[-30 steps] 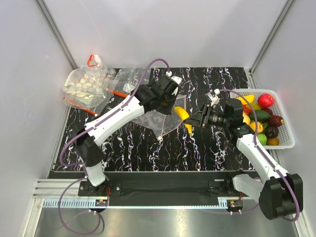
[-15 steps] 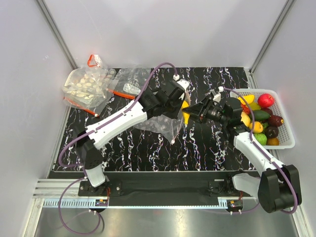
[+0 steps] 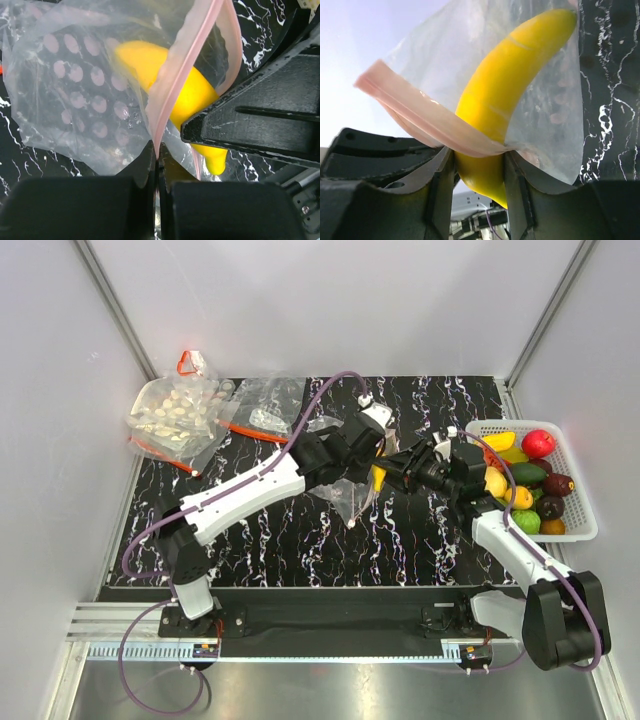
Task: Place the food in the zip-top bag and seal the zipper
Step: Place the fake fruit in the zipper food storage bag.
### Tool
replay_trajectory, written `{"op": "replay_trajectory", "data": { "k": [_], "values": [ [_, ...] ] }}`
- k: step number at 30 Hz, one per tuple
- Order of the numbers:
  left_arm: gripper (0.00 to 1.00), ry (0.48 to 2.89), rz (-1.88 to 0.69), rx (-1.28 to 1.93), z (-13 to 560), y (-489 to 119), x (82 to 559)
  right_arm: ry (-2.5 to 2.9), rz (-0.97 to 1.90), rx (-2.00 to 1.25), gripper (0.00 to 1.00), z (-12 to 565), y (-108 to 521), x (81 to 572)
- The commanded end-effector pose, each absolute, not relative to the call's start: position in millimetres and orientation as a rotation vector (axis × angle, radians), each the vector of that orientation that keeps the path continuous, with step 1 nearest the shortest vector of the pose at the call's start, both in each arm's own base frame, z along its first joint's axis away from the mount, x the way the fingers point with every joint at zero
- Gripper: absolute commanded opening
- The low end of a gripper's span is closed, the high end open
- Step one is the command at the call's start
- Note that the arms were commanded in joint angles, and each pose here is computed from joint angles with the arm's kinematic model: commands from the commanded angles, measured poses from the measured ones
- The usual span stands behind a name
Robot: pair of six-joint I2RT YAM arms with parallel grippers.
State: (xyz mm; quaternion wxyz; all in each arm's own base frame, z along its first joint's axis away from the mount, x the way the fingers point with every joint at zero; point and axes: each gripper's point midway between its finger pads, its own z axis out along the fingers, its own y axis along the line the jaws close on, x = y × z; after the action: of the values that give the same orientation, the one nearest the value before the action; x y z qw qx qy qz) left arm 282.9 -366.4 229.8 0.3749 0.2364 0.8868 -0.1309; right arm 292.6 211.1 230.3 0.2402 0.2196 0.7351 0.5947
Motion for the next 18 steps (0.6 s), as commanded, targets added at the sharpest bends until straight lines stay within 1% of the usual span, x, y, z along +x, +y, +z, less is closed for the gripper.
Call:
{"op": "replay_trajectory", "data": {
  "k": [1, 5, 13, 14, 15, 16, 17, 18],
  "values": [
    [0.0, 2.197, -0.318, 0.535, 234, -370, 299, 1.952, 1.589, 0.67, 0.28, 242, 206, 298],
    [0.0, 2.189, -0.377, 0.522, 234, -382, 299, 1.921, 1.518, 0.738, 0.29, 237, 197, 305],
    [0.0, 2.188, -0.518, 0.573, 242, -404, 281, 1.892, 1.556, 0.772, 0.28, 229, 205, 315],
    [0.0, 2.189, -0.543, 0.586, 243, -408, 278, 1.888, 1.563, 0.769, 0.29, 229, 207, 315],
    [0.0, 2.19, -0.551, 0.593, 243, -410, 276, 1.887, 1.563, 0.773, 0.34, 228, 208, 317],
    [0.0, 2.193, -0.554, 0.599, 242, -412, 276, 1.887, 1.568, 0.763, 0.42, 228, 209, 317],
    [0.0, 2.202, -0.556, 0.607, 240, -412, 274, 1.89, 1.565, 0.746, 0.65, 229, 210, 317],
    [0.0, 2.207, -0.551, 0.609, 239, -411, 274, 1.895, 1.561, 0.736, 0.68, 229, 210, 317]
  ]
}}
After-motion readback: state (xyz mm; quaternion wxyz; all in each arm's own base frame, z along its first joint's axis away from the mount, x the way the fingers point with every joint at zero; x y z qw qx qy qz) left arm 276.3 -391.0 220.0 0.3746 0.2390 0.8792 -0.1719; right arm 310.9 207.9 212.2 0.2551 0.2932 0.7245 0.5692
